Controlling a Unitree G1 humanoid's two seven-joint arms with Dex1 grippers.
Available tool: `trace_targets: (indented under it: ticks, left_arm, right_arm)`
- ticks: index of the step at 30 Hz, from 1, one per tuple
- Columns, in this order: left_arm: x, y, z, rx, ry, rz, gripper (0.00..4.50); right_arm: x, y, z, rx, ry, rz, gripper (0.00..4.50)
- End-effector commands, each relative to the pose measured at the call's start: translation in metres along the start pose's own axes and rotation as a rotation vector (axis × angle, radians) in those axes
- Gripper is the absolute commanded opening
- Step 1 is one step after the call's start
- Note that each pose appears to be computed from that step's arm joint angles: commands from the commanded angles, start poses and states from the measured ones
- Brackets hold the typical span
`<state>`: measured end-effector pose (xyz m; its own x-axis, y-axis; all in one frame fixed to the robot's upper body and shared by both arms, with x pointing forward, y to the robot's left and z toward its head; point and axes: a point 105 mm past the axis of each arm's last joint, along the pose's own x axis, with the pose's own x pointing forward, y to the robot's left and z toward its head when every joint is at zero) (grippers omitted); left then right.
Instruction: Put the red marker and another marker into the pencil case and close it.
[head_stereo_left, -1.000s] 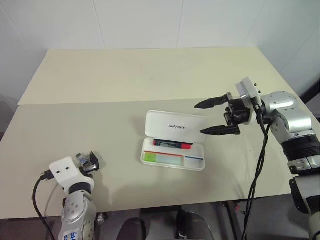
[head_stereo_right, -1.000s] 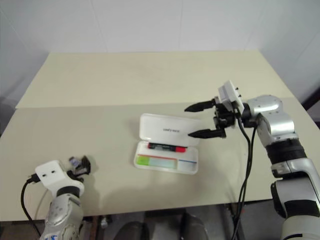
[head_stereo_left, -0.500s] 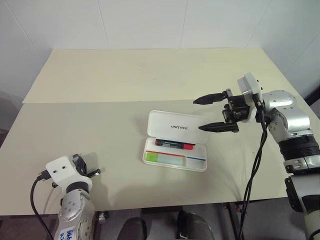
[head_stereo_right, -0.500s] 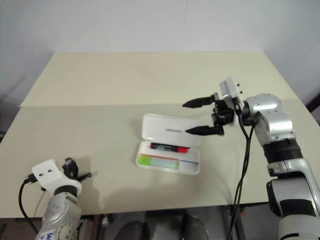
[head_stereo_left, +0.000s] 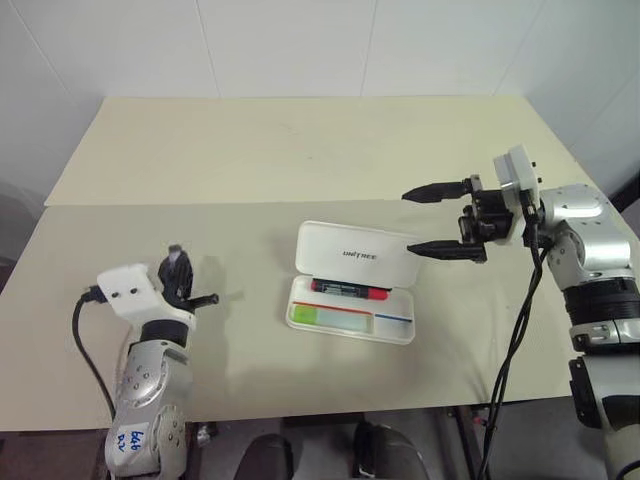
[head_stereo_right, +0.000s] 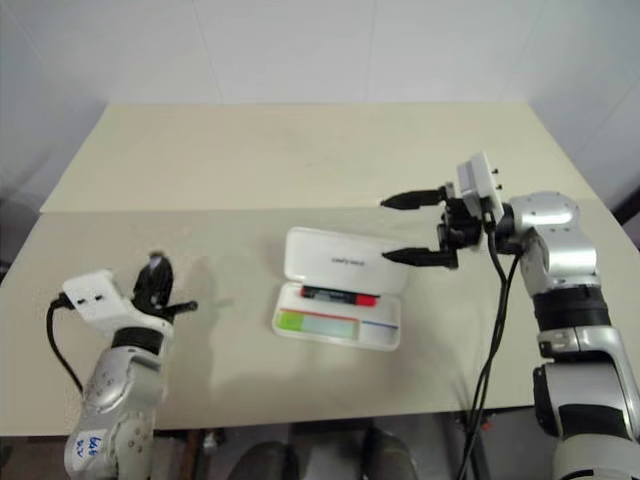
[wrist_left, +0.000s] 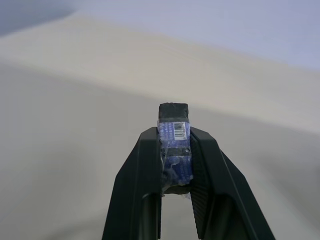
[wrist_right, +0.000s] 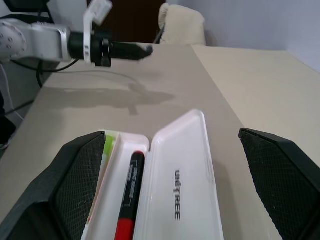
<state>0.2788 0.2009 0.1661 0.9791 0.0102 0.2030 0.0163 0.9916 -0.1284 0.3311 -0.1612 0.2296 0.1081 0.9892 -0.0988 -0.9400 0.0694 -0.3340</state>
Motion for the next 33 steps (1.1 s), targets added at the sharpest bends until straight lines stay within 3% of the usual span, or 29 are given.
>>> trace_targets:
  ticks: [1, 4, 6, 12, 24, 33]
  left_arm:
    - [0.000, -0.027, 0.032, 0.035, -0.111, -0.235, 0.41]
    - [0.001, -0.044, 0.038, 0.068, -0.104, -0.440, 0.41]
    - [-0.007, -0.066, 0.038, 0.125, -0.077, -0.703, 0.41]
    - [-0.013, -0.085, 0.022, 0.237, 0.021, -1.050, 0.41]
    - [0.009, -0.124, -0.011, 0.219, 0.106, -1.365, 0.41]
    - [-0.001, -0.170, -0.044, 0.190, 0.152, -1.566, 0.41]
  right_arm:
    - [-0.019, 0.002, 0.011, -0.066, 0.005, -0.030, 4.50]
    - [-0.030, 0.006, 0.007, -0.056, 0.028, -0.060, 4.50]
    - [-0.037, 0.009, 0.005, -0.051, 0.042, -0.091, 4.50]
    - [-0.059, 0.019, 0.000, -0.029, 0.085, -0.185, 4.50]
    - [-0.083, 0.039, 0.001, -0.016, 0.135, -0.322, 4.50]
    - [-0.091, 0.060, 0.005, 0.015, 0.170, -0.405, 4.50]
